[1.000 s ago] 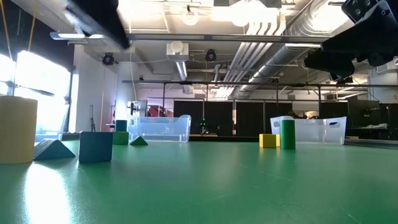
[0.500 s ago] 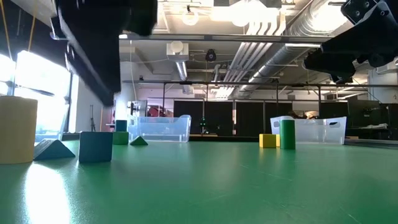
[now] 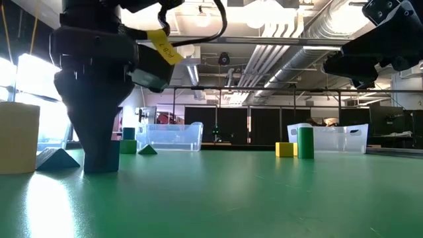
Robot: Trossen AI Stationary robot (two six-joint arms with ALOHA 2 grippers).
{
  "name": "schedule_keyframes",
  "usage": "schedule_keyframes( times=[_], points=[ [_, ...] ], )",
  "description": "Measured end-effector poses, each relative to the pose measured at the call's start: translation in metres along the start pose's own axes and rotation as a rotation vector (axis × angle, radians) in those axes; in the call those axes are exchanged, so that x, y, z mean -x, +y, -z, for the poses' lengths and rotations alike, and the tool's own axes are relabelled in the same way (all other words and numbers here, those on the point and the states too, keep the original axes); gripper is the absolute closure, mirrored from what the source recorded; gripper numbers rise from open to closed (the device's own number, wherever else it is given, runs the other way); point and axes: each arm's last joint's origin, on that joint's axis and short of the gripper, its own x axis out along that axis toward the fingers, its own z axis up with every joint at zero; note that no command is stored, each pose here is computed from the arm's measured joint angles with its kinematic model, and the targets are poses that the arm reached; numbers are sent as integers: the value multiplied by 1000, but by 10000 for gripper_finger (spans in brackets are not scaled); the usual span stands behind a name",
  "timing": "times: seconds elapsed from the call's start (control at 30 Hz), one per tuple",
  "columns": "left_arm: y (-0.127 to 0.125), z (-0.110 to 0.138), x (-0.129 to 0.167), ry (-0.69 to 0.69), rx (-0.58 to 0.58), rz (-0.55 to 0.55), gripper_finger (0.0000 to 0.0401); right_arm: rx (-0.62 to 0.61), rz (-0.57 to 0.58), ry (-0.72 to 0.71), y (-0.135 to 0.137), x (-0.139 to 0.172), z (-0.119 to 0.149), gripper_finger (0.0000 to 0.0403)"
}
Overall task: Sort blocks by size
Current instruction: Put the blue square block into the bottom transparent bin
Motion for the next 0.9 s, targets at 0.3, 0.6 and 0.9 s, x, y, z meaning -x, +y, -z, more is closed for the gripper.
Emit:
schedule_keyframes(
  times=[0.3,0.6,0.9],
  points=[
    [5,-3,-1,-4,-54,-25,262,0,0,0,0,0,0,179],
    [7,-6,7,-165,-87,-138,300,7,4,12,0,0,1,179],
    [38,21,98,-454,135,-330,300,-1,13,27,-1,0,3,179]
  ],
)
